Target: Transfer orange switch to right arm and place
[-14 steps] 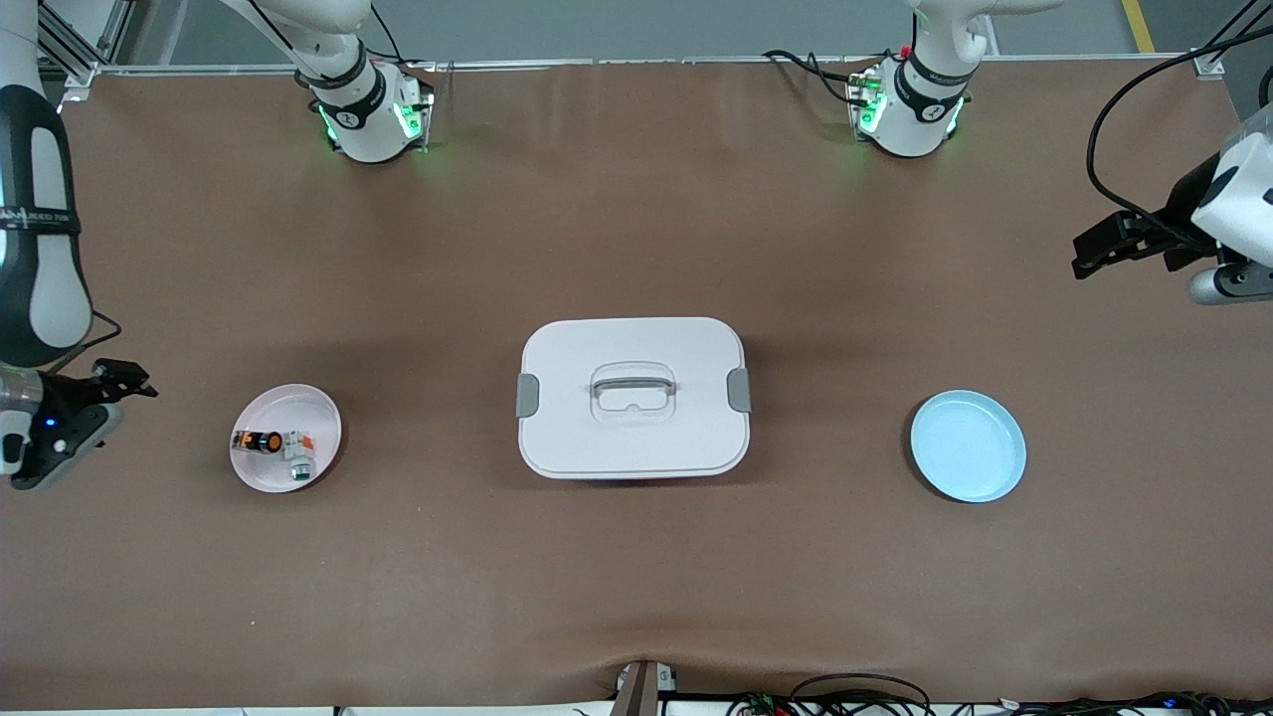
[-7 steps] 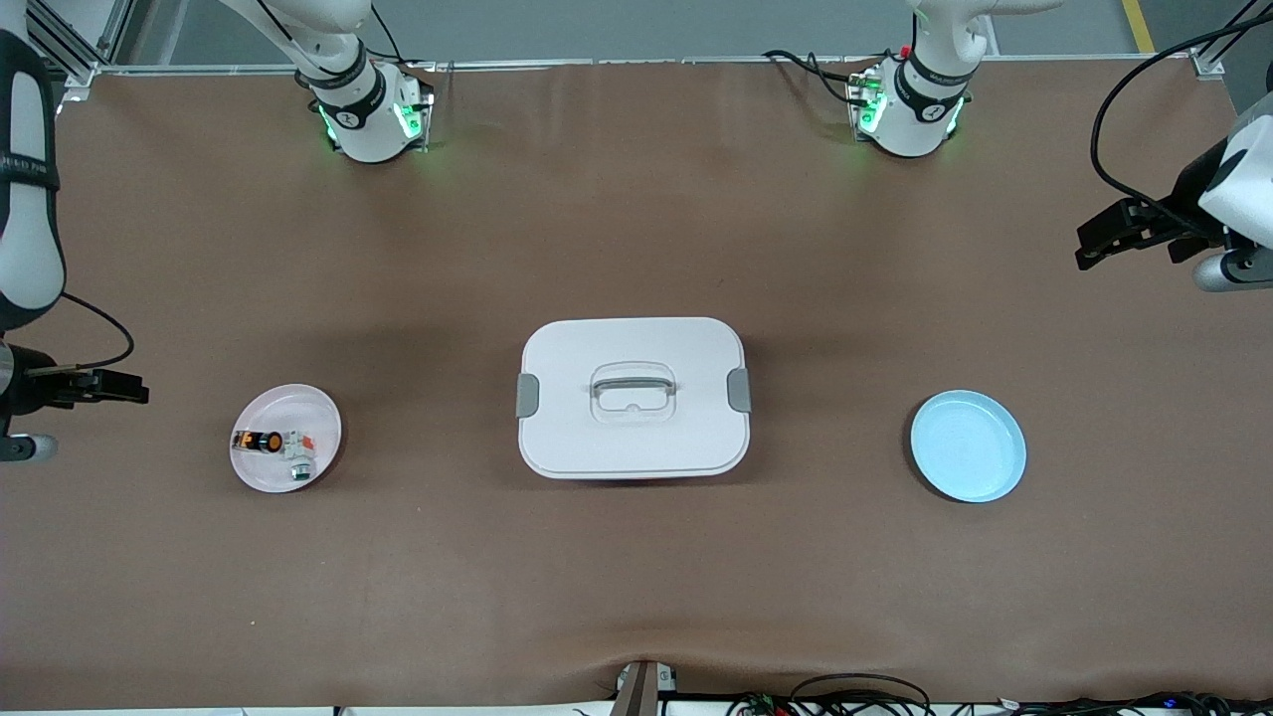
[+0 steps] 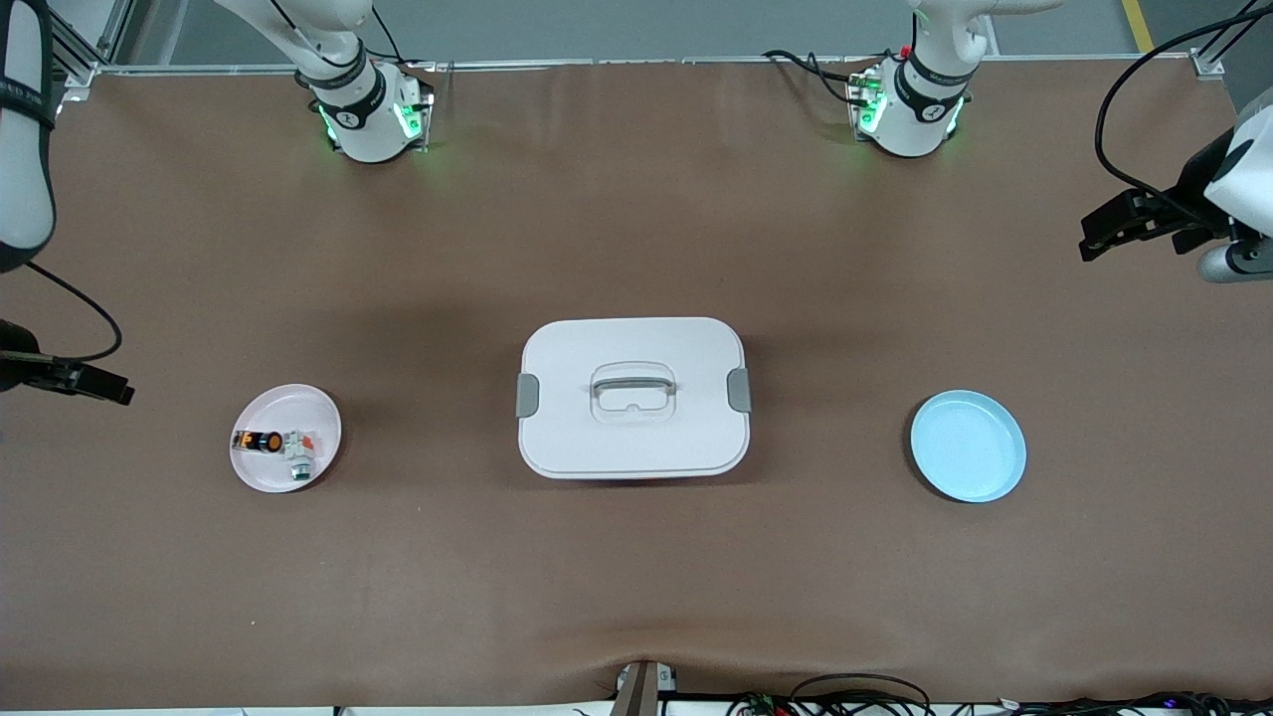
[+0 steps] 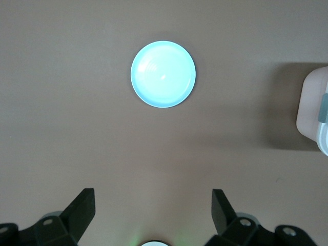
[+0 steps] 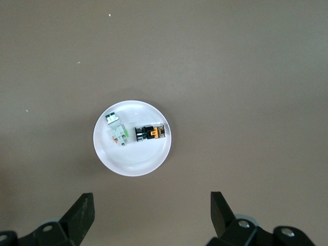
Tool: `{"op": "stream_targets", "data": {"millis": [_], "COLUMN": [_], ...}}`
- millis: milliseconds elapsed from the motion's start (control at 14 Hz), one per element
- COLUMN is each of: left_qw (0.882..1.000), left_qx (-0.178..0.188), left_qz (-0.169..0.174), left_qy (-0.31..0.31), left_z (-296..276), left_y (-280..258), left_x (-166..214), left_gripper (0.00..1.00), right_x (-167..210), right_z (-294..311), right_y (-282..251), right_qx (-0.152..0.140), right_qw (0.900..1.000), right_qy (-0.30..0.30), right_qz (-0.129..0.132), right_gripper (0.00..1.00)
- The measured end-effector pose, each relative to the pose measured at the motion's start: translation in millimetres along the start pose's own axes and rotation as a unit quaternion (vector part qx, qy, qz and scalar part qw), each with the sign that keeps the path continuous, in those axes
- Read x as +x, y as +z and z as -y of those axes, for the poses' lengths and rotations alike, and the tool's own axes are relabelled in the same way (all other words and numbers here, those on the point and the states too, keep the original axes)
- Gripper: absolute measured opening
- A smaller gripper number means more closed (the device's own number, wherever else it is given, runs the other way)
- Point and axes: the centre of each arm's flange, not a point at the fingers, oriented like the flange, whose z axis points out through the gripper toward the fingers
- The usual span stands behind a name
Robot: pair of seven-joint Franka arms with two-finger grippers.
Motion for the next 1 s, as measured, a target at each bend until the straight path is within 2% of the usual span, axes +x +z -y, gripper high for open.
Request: {"op": "stream_targets", "data": {"millis": [143, 357, 500, 1000], "left_qw": [1.000, 1.000, 1.000, 1.000], "left_qx": [0.000, 0.000, 0.000, 0.000], "left_qz": [-0.001, 0.002, 0.002, -0.004], "left_qy": [-0.001, -0.004, -0.004, 0.004], "left_z": [1.4, 4.1, 4.8, 6.6], "left_y": [-2.5, -2.3, -2.2, -14.4], "left_x": [-2.0, -2.7, -2.8, -12.7], "left_gripper": [1.00, 1.00, 1.00, 1.00], "right_x": [-10.8, -30.9, -44.8, -74.8], "right_z": [1.1, 7.7, 10.9, 20.6], "right_y": [-18.6, -53.5, -75.9, -109.9], "right_qx": [0.004, 0.042, 0.057, 0.057], "right_qw": [1.000, 0.999, 0.998, 0.998], "right_qy": [0.001, 0.004, 0.004, -0.006], "right_qz": [0.005, 0.010, 0.003, -0.013], "right_gripper": [1.00, 1.00, 1.00, 1.00]}}
